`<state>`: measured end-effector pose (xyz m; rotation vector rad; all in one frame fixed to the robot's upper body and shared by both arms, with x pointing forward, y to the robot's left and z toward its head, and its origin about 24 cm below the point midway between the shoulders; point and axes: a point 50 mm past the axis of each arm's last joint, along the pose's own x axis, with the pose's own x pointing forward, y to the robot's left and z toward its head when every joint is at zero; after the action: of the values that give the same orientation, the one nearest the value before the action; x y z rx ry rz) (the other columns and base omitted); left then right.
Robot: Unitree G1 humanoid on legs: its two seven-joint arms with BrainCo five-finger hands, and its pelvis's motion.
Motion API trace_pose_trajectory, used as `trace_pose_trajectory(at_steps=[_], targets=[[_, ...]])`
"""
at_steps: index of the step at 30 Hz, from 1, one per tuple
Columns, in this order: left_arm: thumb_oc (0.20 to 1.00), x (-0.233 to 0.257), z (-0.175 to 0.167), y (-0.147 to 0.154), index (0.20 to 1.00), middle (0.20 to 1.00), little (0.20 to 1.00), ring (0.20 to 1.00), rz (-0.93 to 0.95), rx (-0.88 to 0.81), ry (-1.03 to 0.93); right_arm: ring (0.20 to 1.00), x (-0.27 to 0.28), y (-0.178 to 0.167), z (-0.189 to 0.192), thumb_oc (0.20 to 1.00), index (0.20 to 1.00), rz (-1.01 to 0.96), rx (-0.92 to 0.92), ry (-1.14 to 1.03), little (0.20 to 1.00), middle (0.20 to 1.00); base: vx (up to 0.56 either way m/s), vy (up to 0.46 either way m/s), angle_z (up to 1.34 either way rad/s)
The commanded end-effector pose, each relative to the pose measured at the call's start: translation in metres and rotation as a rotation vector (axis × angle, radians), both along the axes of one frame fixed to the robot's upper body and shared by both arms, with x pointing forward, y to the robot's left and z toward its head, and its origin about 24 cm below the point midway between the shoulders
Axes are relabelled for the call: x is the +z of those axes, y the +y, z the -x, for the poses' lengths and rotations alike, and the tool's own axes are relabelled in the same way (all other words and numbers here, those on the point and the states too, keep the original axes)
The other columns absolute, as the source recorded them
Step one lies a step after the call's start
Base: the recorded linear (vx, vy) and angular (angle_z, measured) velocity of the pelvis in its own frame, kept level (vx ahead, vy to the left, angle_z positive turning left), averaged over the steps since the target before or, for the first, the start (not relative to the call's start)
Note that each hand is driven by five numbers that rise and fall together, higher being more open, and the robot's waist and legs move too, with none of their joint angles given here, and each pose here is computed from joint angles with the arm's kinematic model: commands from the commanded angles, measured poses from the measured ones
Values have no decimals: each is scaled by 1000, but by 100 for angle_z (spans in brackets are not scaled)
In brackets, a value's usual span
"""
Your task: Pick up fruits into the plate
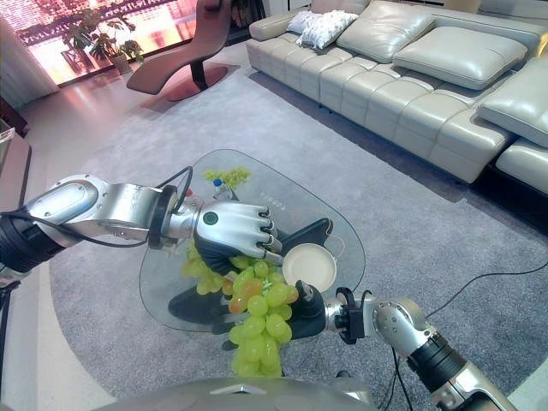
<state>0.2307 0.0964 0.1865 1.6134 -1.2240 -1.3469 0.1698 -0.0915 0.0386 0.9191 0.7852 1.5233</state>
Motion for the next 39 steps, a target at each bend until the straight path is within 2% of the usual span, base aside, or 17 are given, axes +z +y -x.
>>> trace_pose_trajectory(at_steps=[1, 8, 9, 10, 39], targets=[[200, 29, -15, -5, 200, 200, 200, 200, 68, 31, -45, 1000, 44, 34, 1, 1000, 1000, -225, 111, -126, 1000, 1000, -36, 6, -1], [200, 29, -13, -9, 200, 200, 200, 200, 65, 8, -43, 1000, 47, 38, 0, 1000, 1000, -229, 115, -135, 1000, 1000, -19, 5, 0], [200, 29, -13, -10, 200, 200, 200, 200, 62, 8, -45, 514, 48, 38, -1, 514, 514, -230, 110, -139, 514, 514, 0, 0, 0], [200, 29, -13, -10, 200, 200, 200, 200, 60, 9, -46, 200, 49, 38, -1, 200, 200, -230, 101, -139, 200, 200, 0, 0, 0], [200, 24, -16, -6, 200, 200, 200, 200, 66, 39, -40, 200, 46, 37, -1, 200, 200, -227, 84, -119, 200, 200, 0, 0, 0]])
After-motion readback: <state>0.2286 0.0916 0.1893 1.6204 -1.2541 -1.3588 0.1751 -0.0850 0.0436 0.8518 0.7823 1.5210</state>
